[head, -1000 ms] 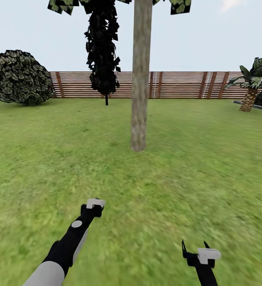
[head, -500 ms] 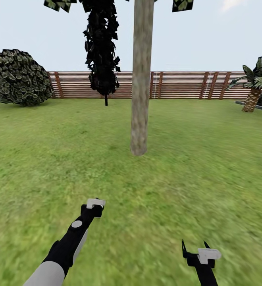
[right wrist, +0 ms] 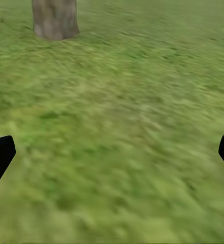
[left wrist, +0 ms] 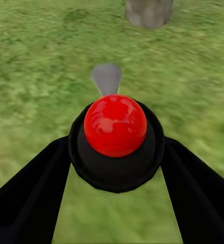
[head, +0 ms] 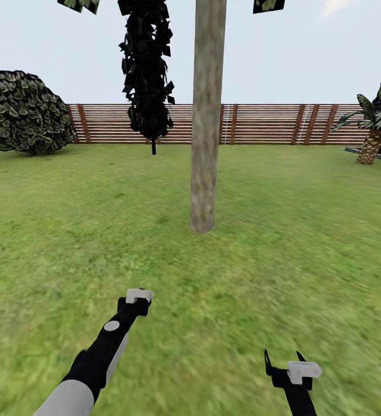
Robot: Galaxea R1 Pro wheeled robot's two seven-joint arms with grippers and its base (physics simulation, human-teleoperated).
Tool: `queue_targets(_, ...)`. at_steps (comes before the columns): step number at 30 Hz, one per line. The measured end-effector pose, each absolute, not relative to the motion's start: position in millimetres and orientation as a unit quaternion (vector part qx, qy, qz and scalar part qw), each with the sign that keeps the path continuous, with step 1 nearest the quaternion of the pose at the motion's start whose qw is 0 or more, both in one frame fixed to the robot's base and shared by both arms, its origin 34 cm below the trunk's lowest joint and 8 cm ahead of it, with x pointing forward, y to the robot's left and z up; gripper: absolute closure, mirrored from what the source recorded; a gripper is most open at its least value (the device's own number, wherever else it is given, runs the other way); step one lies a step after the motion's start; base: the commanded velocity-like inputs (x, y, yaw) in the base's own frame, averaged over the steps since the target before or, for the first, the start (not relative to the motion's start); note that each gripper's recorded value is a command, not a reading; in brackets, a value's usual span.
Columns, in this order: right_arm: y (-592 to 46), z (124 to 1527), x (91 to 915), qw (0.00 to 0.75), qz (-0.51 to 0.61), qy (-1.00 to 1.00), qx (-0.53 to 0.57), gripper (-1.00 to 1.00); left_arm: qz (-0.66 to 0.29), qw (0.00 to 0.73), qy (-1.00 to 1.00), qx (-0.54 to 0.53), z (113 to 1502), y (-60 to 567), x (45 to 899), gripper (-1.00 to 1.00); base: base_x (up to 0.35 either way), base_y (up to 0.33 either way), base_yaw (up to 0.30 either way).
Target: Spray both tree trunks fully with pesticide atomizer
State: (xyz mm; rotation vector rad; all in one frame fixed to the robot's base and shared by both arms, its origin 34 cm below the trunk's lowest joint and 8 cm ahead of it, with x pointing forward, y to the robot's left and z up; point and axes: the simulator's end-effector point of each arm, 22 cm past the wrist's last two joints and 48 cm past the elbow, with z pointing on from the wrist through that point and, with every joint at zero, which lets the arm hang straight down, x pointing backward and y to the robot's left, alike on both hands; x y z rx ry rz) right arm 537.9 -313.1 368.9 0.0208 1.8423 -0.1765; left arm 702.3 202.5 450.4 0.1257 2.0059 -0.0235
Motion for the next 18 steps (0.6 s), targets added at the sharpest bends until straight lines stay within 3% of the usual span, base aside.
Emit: queue_targets(18,-313.5,366.9,536.5,0.6,-0.076,0.797,0.01,-1.0,-0.01,0.536,0.842,0.053,450.4,202.5,702.3,1.0,0.338,0.0,0.0)
